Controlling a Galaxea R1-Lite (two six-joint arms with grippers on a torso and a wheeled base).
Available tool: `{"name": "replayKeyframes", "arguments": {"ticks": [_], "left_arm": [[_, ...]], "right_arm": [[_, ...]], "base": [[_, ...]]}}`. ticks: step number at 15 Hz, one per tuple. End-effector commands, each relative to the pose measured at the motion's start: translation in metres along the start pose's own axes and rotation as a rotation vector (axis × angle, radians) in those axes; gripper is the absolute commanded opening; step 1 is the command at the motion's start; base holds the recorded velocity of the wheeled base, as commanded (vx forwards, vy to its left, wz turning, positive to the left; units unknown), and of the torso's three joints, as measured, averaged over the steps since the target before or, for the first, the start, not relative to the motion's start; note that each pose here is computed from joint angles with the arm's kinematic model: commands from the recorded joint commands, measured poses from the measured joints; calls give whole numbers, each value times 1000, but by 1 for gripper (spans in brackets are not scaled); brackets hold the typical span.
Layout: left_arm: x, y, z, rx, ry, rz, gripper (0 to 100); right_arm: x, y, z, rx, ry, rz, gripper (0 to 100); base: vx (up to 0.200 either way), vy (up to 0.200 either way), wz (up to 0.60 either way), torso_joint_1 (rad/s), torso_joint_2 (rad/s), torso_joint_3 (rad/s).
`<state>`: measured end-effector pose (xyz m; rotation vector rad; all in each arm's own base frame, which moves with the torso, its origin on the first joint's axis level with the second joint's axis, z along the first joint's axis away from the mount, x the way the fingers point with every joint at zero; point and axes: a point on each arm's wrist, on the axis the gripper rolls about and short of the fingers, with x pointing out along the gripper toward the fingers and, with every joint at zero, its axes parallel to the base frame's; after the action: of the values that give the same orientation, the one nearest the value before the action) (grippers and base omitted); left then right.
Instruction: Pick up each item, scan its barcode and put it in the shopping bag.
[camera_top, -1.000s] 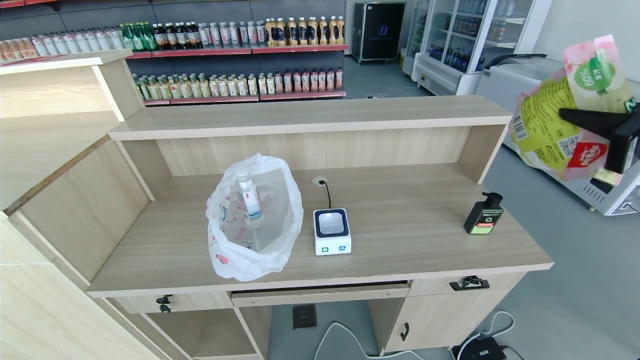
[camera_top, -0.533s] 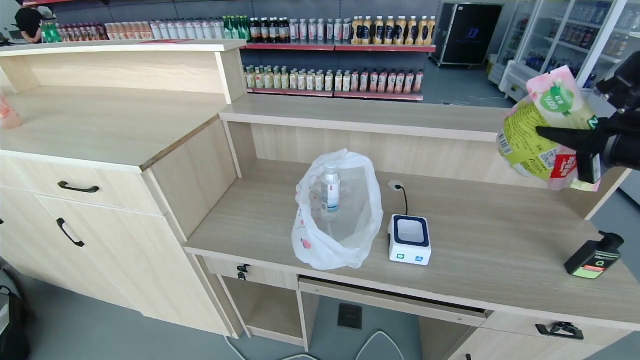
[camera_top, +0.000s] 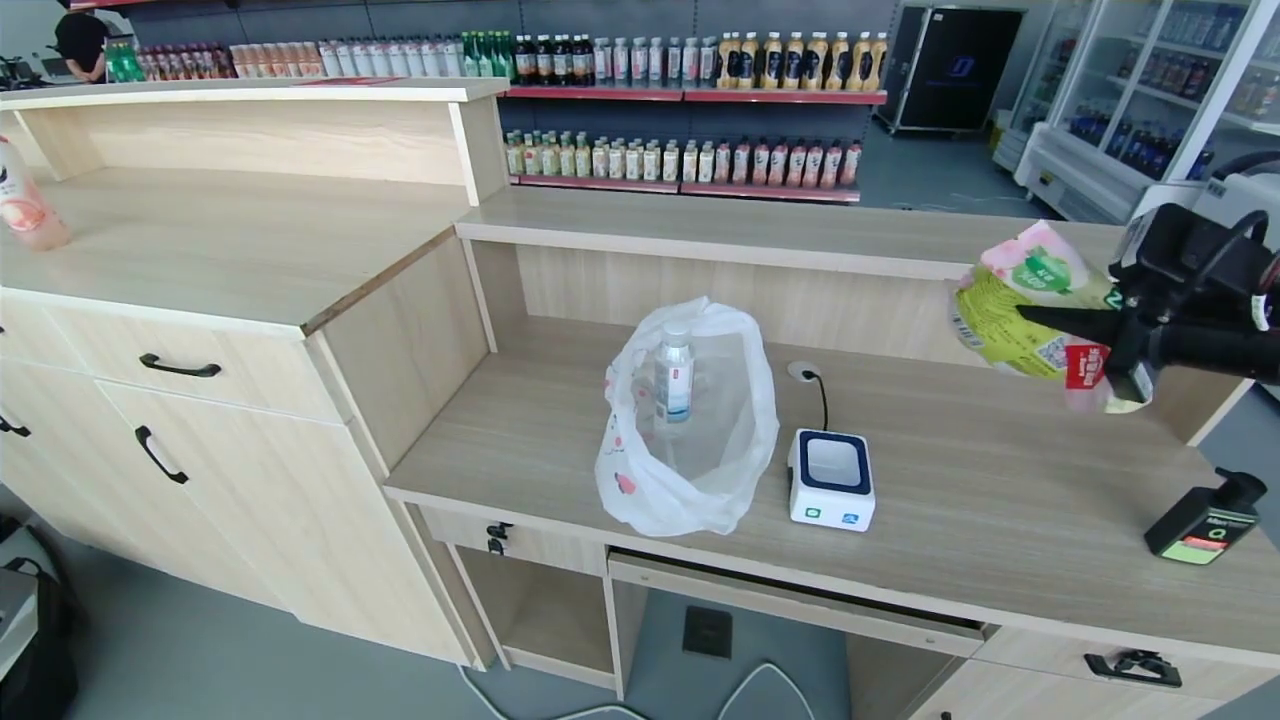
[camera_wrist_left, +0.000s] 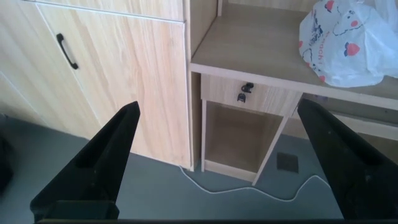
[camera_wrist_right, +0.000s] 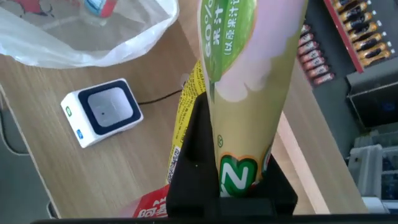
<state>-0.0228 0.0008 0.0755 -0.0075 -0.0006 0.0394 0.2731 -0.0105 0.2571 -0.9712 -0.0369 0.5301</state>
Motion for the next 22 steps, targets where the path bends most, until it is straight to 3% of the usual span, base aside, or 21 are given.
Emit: {"name": "replayKeyframes", "arguments": {"ticks": [1,3,10,14,18,22], "left_arm": [[0,0,0,-2,0,2,100],[0,0,0,0,0,1,100],[0,0,0,0,0,1,100],[0,0,0,0,0,1,100],[0,0,0,0,0,1,100],[0,0,0,0,0,1,100]], "right_arm": [[11,3,-14,-57,-27,58,0],[19,5,-27,-136,-91,118,0],[45,12,-68,-97,-102,213,0],[43,19,-88,-192,-133,249,0],[47,24,-101,-317,-141,289,0],[58,28,-103,-332,-188,306,0]], "base": [[0,0,0,0,0,0],[0,0,0,0,0,0],[0,0,0,0,0,0],[0,0,0,0,0,0],[0,0,0,0,0,0],[0,0,0,0,0,0]]}}
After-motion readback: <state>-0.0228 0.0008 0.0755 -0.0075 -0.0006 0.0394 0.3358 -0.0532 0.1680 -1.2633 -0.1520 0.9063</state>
